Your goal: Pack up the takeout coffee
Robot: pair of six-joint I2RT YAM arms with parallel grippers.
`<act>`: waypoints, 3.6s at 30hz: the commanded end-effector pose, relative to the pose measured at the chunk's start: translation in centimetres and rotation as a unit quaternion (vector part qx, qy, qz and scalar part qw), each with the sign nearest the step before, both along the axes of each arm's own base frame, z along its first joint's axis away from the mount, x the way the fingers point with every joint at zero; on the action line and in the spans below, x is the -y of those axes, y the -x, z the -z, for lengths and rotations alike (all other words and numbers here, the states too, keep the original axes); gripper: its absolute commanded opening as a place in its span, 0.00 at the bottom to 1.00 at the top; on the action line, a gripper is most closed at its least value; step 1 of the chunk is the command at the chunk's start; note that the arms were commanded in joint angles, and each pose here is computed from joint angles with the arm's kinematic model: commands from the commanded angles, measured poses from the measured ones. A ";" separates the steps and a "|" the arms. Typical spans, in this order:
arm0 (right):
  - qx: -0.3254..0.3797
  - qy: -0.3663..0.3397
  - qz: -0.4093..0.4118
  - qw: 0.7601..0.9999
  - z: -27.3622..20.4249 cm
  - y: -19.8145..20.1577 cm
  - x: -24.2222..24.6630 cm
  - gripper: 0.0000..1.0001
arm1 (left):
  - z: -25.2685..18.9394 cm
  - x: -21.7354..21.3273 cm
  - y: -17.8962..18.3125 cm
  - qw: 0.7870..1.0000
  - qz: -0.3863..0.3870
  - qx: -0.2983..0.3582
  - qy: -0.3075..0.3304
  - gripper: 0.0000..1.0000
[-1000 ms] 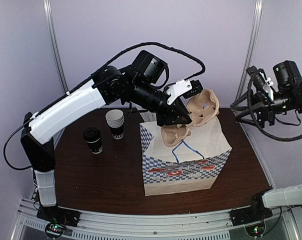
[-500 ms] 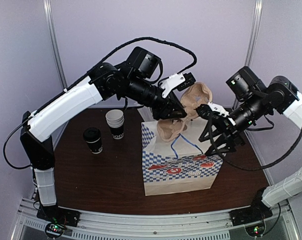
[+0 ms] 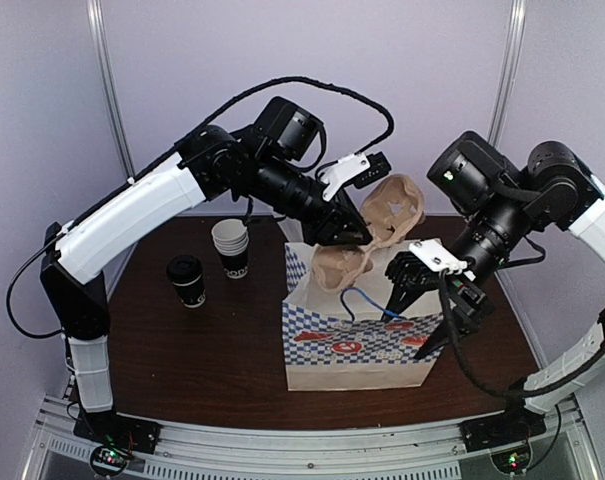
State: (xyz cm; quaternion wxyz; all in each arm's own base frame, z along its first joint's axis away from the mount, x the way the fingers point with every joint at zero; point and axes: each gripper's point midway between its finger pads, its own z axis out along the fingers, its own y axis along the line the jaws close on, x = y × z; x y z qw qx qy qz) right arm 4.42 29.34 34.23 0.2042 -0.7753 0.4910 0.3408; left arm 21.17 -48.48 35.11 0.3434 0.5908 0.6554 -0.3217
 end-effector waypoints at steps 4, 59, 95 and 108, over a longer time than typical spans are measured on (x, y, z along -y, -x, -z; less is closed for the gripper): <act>0.101 0.002 0.044 0.994 -1.0 -2.8 1.3 0.66 | 0.8 -1.7 3.4 0.997 0.058 -0.038 -0.029 0.24; 0.068 -0.044 0.468 0.880 -0.9 -21.5 11.7 0.73 | 17.5 -2.2 3.1 0.941 -0.068 -0.165 -0.286 0.21; 0.032 -0.045 0.452 0.890 -0.1 -21.8 10.8 0.73 | 7.8 0.0 3.6 0.983 -0.024 -0.113 -0.140 0.56; 0.019 -0.052 0.421 0.905 0.0 -20.9 10.1 0.72 | -0.8 -4.6 1.8 0.996 -0.079 0.020 -0.048 0.63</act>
